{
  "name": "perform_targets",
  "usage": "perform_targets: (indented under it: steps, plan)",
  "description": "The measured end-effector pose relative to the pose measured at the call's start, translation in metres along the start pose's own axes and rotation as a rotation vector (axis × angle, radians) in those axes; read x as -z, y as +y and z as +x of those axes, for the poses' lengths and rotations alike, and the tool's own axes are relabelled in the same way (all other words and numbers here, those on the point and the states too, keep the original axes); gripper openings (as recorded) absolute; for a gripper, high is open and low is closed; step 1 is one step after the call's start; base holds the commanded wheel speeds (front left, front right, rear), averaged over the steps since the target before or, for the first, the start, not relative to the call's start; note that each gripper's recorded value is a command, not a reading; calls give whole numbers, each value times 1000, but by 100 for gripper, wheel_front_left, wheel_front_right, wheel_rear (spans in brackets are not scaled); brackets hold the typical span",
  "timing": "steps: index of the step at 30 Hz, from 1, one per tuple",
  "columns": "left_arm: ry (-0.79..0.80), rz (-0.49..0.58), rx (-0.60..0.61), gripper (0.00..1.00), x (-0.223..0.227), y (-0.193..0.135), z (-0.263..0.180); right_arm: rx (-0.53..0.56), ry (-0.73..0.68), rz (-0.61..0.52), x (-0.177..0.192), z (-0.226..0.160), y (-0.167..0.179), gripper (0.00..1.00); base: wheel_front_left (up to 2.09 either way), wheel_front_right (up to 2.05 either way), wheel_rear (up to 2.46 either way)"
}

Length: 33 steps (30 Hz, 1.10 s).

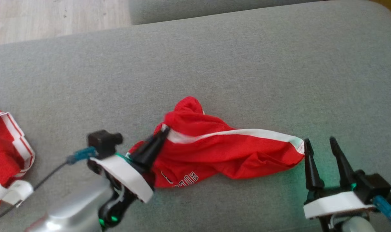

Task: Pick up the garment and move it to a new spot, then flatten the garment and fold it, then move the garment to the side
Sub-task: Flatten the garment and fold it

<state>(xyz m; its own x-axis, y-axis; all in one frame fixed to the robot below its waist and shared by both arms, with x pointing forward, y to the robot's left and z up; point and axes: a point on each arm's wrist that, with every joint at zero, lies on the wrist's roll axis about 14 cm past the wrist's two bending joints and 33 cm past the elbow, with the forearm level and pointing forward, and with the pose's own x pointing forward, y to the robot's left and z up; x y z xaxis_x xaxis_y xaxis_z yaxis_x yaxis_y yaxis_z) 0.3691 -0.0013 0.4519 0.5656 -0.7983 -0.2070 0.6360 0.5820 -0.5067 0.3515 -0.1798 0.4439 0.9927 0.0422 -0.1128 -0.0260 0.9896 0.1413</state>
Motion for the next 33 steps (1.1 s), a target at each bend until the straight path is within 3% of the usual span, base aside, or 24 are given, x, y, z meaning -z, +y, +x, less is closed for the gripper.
perform_targets:
  steps: [8,16,21,28,29,30,33]
  plan:
    - [-99,3,-93,0,-27,29,-16,23,193,28,59,-9,-6,100,0,0,0]
    - [-113,-11,-129,0,-26,38,-24,19,191,71,57,27,-3,100,0,0,0]
    - [-113,-9,-141,0,-25,41,-27,-25,287,32,82,30,8,100,0,0,0]
    - [-110,-13,-160,0,-23,45,-31,-69,282,5,78,45,20,100,0,0,0]
    - [-109,-12,-160,0,-22,45,-32,-71,288,3,80,44,21,78,0,0,0]
    - [-109,-12,-160,0,-22,45,-32,-77,296,-3,82,43,22,78,0,0,0]
    - [-106,-11,-158,0,-21,44,-32,-90,300,-23,83,42,24,0,0,0,0]
